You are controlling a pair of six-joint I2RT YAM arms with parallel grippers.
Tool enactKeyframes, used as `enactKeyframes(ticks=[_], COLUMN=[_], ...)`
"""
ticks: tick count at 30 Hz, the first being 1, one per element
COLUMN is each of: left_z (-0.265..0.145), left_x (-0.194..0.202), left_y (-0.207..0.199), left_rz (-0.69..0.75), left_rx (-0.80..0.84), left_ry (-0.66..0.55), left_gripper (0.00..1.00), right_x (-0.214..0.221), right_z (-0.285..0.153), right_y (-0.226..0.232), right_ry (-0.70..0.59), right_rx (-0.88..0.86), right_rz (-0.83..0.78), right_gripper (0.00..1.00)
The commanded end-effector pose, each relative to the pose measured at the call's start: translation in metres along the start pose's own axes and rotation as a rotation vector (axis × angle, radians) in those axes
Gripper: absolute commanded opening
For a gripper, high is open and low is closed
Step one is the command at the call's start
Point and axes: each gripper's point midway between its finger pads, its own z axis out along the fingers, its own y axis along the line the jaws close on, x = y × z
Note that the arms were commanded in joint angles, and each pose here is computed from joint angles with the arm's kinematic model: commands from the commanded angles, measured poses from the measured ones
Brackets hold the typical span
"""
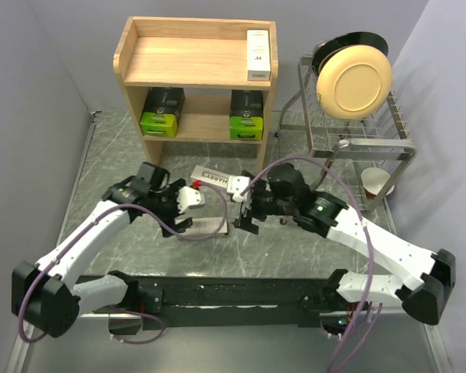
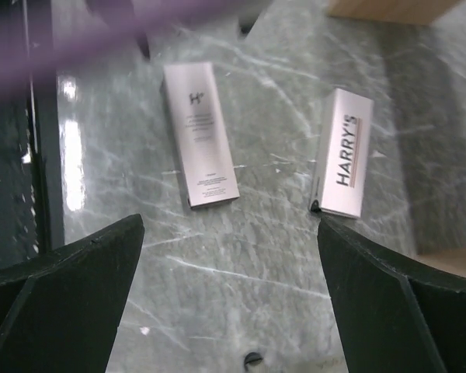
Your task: Place and organize the shaving razors onto the shelf
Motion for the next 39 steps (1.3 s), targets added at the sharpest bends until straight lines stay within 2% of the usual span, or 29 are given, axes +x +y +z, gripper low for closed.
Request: enactKeyframes(ticks=[1, 9, 15, 19, 23, 24, 28, 33, 35, 38, 39], left_z=[0.032, 0.073, 0.098, 0.109, 0.117, 0.121, 0.125, 0.126, 0.125, 0.116, 0.104], left_x=[-0.014, -0.012, -0.012, -0.014, -0.009, -0.006, 0.000, 0.009, 0.010, -0.002, -0.022], left_y=[0.002, 0.005, 0.012, 0.000, 0.002, 0.002, 0.006, 0.002, 0.000, 0.000, 0.007], left_rz=[-0.030, -0.006, -0.035, -0.013, -0.005, -0.016, -0.056, -0.086, -0.098, -0.142, -0.168], left_rx=[-0.008, -0.042, -0.050, -0.007, -0.034, -0.035, -0.050, -0.038, -0.031, -0.026, -0.049], left_ry=[0.010, 0.050, 0.101, 0.101, 0.127, 0.142, 0.189, 0.233, 0.240, 0.246, 0.203], left_gripper=[0.89, 0.90, 0.91, 0.90, 0.88, 0.87, 0.72, 0.68, 0.60, 0.49, 0.48], right_x=[-0.002, 0.010, 0.010, 0.015, 0.016, 0.016, 0.019, 0.021, 0.022, 0.020, 0.020], right_z=[-0.019, -0.033, -0.042, -0.045, -0.048, -0.049, -0.050, -0.051, -0.051, -0.054, -0.055], right_y=[-0.018, -0.029, -0.045, -0.047, -0.048, -0.048, -0.047, -0.046, -0.045, -0.046, -0.048], right_ry=[-0.003, -0.019, -0.052, -0.045, -0.051, -0.056, -0.054, -0.058, -0.059, -0.069, -0.068], right_rx=[0.150, 0.188, 0.230, 0.241, 0.256, 0.256, 0.261, 0.268, 0.267, 0.279, 0.286], right_rz=[0.154, 0.294, 0.341, 0.360, 0.362, 0.362, 0.366, 0.361, 0.363, 0.360, 0.361], right_gripper=[1.00, 1.00, 1.00, 1.00, 1.00, 1.00, 1.00, 1.00, 1.00, 1.00, 1.00])
